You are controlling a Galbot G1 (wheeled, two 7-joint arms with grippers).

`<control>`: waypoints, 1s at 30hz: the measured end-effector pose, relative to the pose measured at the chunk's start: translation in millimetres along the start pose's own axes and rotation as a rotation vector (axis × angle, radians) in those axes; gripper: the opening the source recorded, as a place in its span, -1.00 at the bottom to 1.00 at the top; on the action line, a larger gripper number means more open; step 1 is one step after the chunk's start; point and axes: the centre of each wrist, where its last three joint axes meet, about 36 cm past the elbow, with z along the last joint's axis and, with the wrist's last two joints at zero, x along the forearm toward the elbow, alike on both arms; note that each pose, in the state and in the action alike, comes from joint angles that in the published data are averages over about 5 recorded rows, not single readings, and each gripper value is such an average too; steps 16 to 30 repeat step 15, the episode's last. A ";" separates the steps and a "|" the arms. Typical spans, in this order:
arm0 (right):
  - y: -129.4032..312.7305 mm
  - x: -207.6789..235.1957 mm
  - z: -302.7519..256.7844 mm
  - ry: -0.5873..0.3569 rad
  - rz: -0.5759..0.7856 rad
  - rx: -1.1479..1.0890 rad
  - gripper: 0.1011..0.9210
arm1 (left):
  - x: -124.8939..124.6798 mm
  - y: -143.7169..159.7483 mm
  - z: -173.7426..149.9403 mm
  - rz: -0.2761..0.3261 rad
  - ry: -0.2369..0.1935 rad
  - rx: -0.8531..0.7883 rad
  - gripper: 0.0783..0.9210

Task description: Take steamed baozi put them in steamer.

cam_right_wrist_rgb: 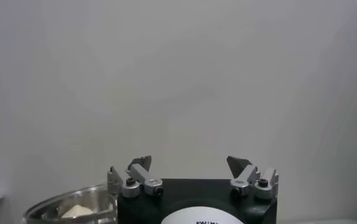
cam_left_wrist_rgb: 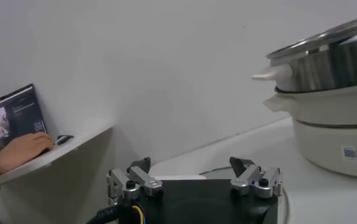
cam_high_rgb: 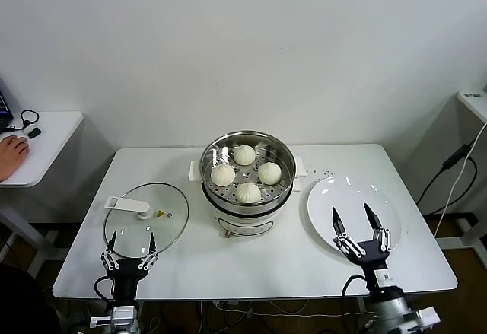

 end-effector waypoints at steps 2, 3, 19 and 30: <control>1.7 4.9 2.4 0.003 0.007 -0.002 0.76 | 0.1 -0.1 0.0 0.000 0.000 0.000 0.77; 2.5 7.0 3.3 0.004 0.009 -0.003 0.76 | 0.2 -0.1 0.0 0.000 0.000 0.000 0.77; 10.7 21.6 9.5 0.012 0.019 -0.010 0.76 | 0.4 -0.5 0.0 0.001 0.000 0.001 0.77; 10.7 21.6 9.5 0.012 0.019 -0.010 0.76 | 0.4 -0.5 0.0 0.001 0.000 0.001 0.77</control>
